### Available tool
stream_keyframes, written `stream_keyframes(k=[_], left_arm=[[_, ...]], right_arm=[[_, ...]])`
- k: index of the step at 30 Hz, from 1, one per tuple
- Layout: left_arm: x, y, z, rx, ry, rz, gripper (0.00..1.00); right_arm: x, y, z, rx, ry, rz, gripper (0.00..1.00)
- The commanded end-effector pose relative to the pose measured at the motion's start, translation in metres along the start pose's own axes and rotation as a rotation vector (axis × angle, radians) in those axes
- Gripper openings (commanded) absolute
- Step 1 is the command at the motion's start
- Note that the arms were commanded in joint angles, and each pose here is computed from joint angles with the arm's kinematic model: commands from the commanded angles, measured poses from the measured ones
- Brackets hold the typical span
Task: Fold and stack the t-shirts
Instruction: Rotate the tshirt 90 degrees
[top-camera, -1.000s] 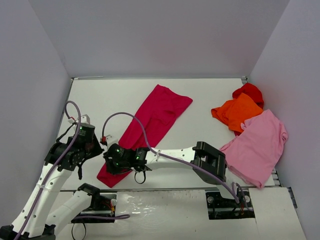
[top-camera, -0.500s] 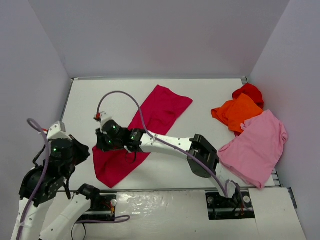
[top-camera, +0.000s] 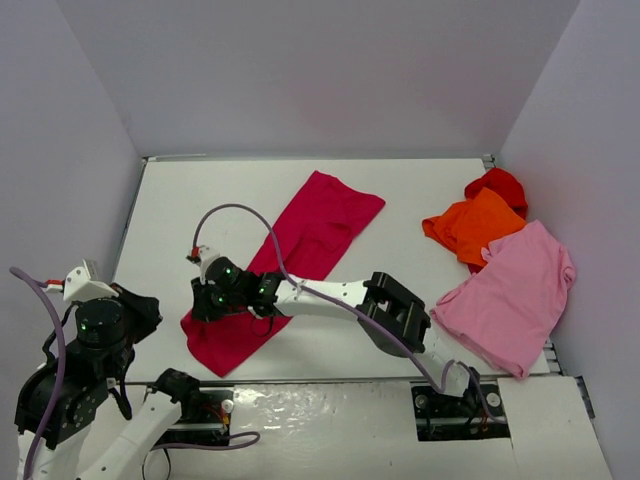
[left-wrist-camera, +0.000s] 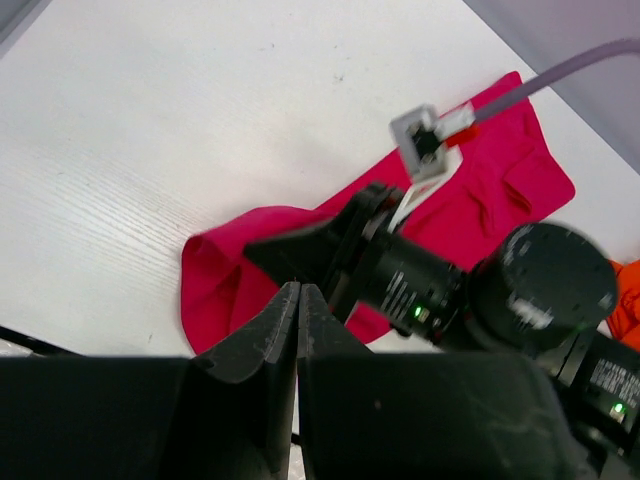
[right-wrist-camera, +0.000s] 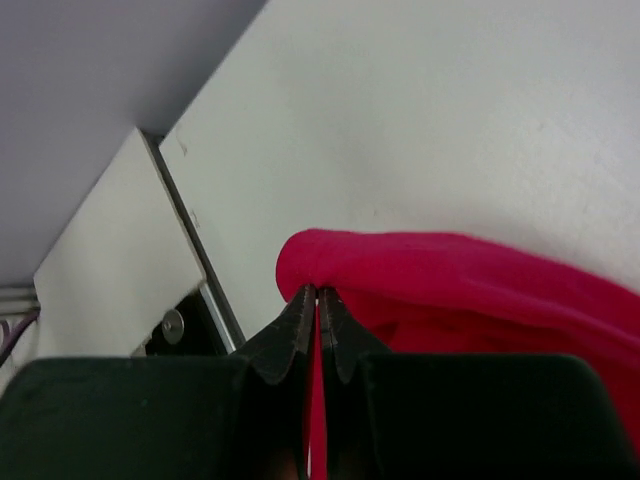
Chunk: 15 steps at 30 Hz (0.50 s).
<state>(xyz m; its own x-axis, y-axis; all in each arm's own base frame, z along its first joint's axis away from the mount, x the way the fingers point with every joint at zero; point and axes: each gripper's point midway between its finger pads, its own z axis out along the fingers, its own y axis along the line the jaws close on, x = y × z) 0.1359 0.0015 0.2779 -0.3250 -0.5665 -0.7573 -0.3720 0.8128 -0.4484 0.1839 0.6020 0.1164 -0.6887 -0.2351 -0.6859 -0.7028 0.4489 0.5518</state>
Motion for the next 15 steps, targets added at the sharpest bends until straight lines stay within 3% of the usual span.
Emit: stream_keyframes(k=[1,8,15], left_arm=[[-0.015,-0.007,0.001,-0.010,-0.029,0.018,0.01],[-0.012,-0.006,0.001,-0.007,-0.024,0.019,0.01],[-0.011,-0.007,0.001,-0.009,-0.013,0.024,0.01]], right_arm=[[-0.002,0.058,-0.047,-0.096,-0.044,-0.009,0.00],[0.069,0.052,-0.075,-0.076,0.051,0.079,0.00],[0.090,0.035,-0.082,-0.017,0.084,0.076,0.00]])
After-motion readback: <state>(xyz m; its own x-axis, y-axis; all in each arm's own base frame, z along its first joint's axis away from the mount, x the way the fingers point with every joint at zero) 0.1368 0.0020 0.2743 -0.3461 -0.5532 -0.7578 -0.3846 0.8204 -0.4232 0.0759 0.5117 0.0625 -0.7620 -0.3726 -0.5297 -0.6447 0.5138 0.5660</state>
